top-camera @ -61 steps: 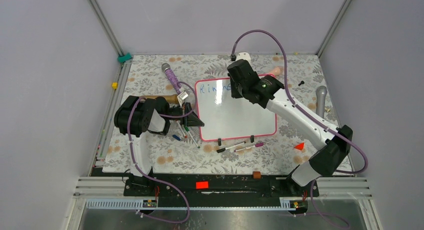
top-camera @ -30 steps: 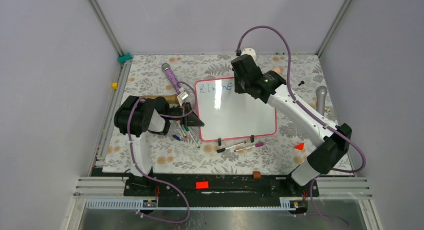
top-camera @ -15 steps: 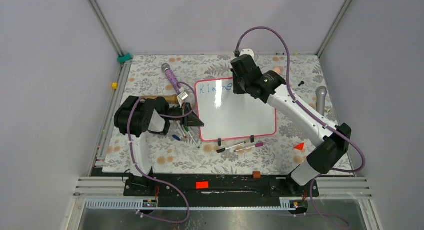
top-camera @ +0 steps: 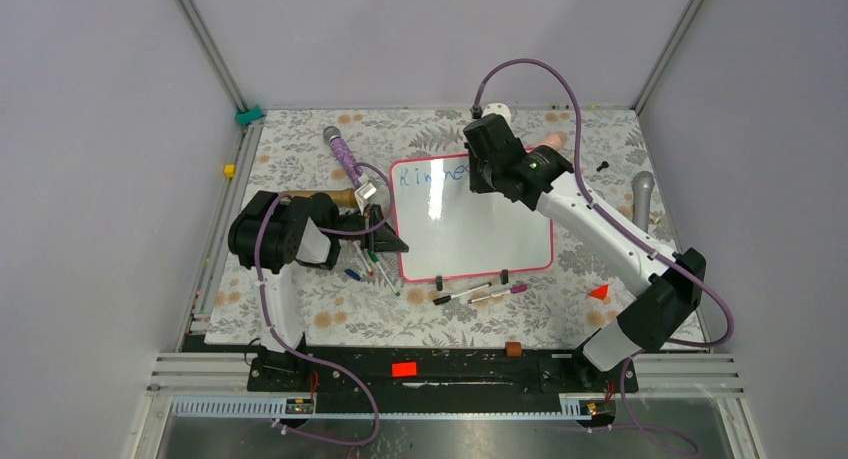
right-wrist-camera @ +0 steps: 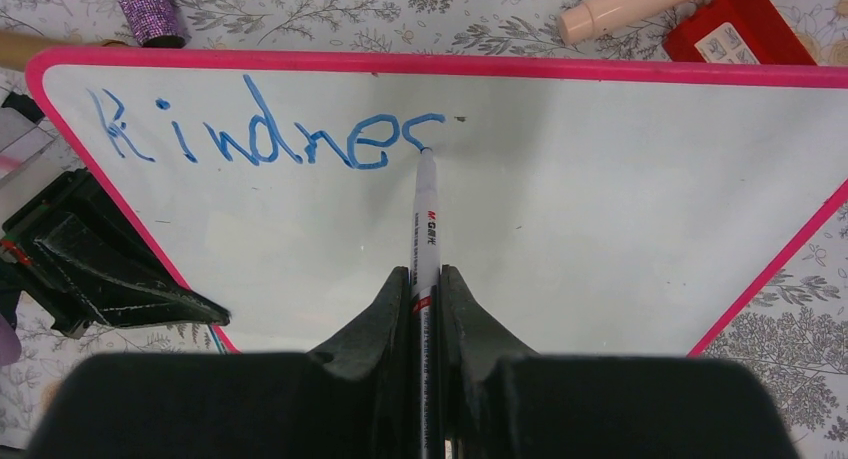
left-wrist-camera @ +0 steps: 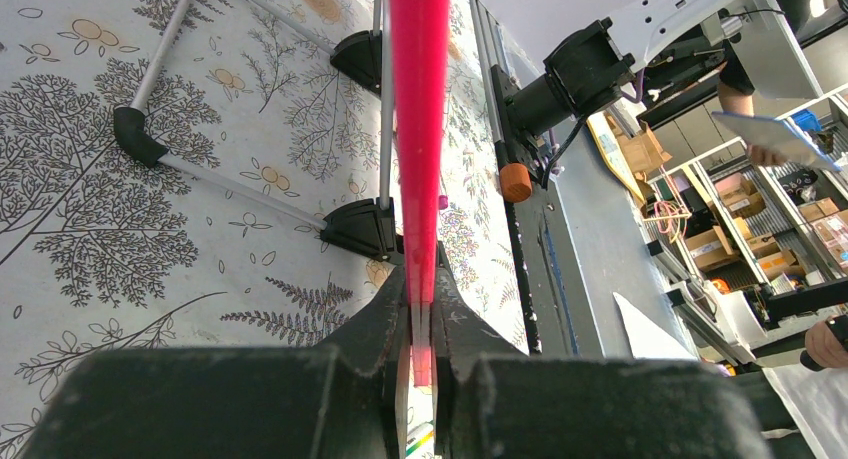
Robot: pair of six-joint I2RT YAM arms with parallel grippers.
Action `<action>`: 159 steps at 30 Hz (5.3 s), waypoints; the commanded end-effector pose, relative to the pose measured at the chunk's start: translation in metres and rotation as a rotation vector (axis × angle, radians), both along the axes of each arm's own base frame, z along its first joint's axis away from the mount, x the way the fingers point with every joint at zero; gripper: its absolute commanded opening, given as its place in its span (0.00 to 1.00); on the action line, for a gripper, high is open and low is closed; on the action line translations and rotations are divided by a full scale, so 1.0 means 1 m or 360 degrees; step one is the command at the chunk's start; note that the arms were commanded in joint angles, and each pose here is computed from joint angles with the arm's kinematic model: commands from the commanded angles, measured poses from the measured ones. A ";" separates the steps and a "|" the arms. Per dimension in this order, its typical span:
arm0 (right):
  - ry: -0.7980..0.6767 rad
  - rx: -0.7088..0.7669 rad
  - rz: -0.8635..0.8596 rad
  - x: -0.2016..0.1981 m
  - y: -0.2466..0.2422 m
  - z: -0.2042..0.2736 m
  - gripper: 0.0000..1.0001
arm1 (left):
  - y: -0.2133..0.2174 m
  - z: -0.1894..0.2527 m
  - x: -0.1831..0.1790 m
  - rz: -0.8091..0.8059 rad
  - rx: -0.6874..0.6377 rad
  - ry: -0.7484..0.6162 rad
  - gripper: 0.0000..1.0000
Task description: Write a sentence on the whiteboard
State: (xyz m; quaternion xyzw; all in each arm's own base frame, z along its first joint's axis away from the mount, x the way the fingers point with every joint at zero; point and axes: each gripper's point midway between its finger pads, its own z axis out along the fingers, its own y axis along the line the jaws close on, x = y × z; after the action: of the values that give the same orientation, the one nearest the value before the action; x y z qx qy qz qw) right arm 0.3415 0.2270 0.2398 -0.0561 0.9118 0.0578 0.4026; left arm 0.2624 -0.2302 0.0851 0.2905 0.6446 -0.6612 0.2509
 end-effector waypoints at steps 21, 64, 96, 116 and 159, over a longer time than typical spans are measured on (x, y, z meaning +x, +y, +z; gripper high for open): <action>0.0008 0.0091 0.0048 -0.001 0.008 0.007 0.00 | 0.001 0.007 -0.010 -0.0101 -0.0019 -0.0142 0.00; -0.0126 0.0091 -0.0113 0.017 -0.026 0.030 0.00 | 0.001 0.006 -0.010 -0.0104 -0.0018 -0.0136 0.00; 0.0009 0.0137 -0.0030 -0.001 -0.019 0.003 0.00 | 0.001 0.006 -0.009 -0.0100 -0.0019 -0.0136 0.00; 0.0059 0.0053 -0.0120 -0.012 -0.039 -0.006 0.00 | 0.000 0.006 -0.010 -0.0103 -0.0019 -0.0136 0.00; -0.0188 0.0192 -0.0037 -0.023 -0.049 0.040 0.00 | 0.001 0.005 -0.010 -0.0106 -0.0018 -0.0130 0.00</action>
State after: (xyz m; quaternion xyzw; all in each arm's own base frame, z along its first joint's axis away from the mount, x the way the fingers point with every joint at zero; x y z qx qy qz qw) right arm 0.3120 0.1881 0.2633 -0.0333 0.8970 0.1153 0.4255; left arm 0.2623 -0.2305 0.0853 0.2944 0.6425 -0.6604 0.2536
